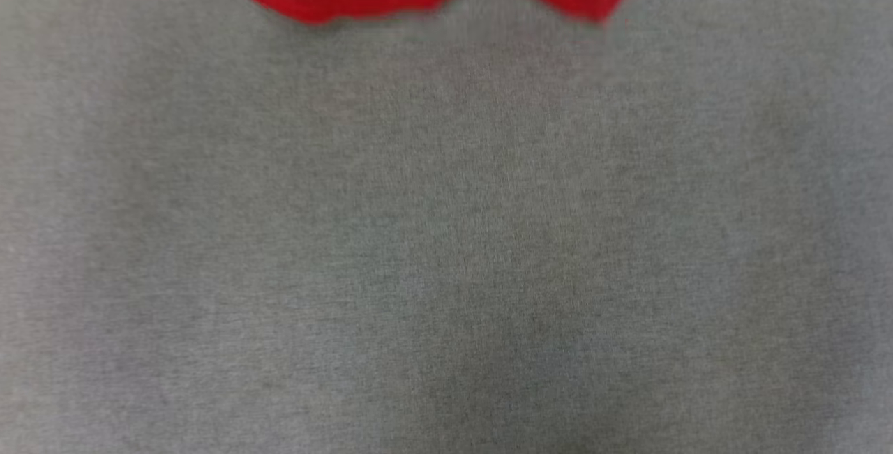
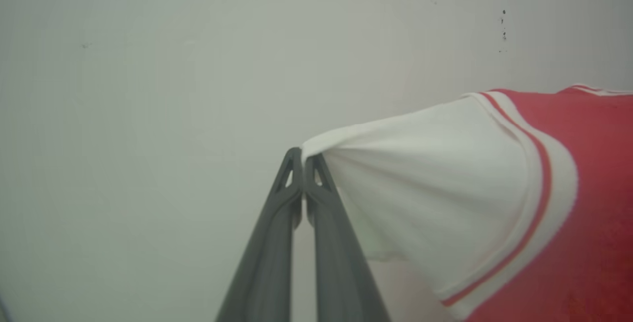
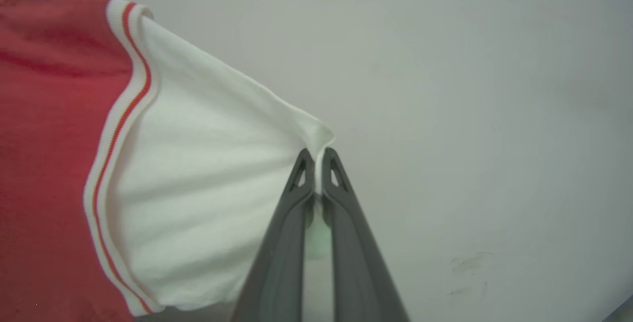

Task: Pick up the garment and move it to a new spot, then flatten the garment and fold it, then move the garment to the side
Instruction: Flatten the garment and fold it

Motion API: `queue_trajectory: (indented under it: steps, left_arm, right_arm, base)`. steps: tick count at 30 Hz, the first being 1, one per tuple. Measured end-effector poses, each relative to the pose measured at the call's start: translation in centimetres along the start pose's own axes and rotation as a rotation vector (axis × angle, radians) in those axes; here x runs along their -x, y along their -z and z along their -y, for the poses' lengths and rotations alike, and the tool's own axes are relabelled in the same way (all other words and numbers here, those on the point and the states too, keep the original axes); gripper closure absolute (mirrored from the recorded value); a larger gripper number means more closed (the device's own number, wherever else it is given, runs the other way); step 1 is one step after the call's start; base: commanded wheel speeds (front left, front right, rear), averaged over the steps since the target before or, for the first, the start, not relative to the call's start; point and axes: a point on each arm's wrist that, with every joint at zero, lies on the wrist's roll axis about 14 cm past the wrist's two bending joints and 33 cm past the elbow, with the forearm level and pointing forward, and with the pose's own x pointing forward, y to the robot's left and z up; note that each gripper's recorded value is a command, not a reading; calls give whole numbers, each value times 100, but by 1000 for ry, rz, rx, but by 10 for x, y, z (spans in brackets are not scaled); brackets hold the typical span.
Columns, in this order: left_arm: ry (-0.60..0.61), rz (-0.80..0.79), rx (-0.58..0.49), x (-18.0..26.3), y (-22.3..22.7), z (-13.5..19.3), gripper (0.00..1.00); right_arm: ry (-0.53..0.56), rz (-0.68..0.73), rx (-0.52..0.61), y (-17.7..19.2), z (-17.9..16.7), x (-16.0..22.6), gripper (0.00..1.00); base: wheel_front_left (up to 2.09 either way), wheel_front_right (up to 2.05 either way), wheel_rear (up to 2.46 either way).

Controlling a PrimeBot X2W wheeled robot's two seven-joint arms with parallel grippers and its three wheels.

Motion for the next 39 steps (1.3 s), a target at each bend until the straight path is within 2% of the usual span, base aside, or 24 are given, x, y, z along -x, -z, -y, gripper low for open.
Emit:
queue_trajectory:
  steps: [7, 19, 25, 31, 36, 39]
  left_arm:
    - [1, 47, 7, -29, 21, 2, 100]
    - [10, -72, 56, -34, 129, 12, 100]
    - [28, -147, 85, -17, 169, 19, 100]
    - [34, -213, 128, 18, 186, 19, 100]
    - [-13, -235, 219, 61, 183, 10, 100]
    - [-54, -268, 254, 102, 187, 1, 100]
  right_arm:
    - [-30, 44, 36, 11, -18, -34, 100]
    - [-132, -73, 33, 106, -64, -63, 100]
    - [-182, -117, 1, 134, -84, -60, 100]
    - [-227, -166, -41, 155, -95, -32, 100]
    - [-255, -204, -71, 169, -93, 11, 100]
    - [-261, -255, -100, 184, -89, 45, 100]
  base:
    - [0, 0, 0]
    - [0, 0, 0]
    - [0, 0, 0]
    - [0, 0, 0]
    - [0, 0, 0]
    - [0, 0, 0]
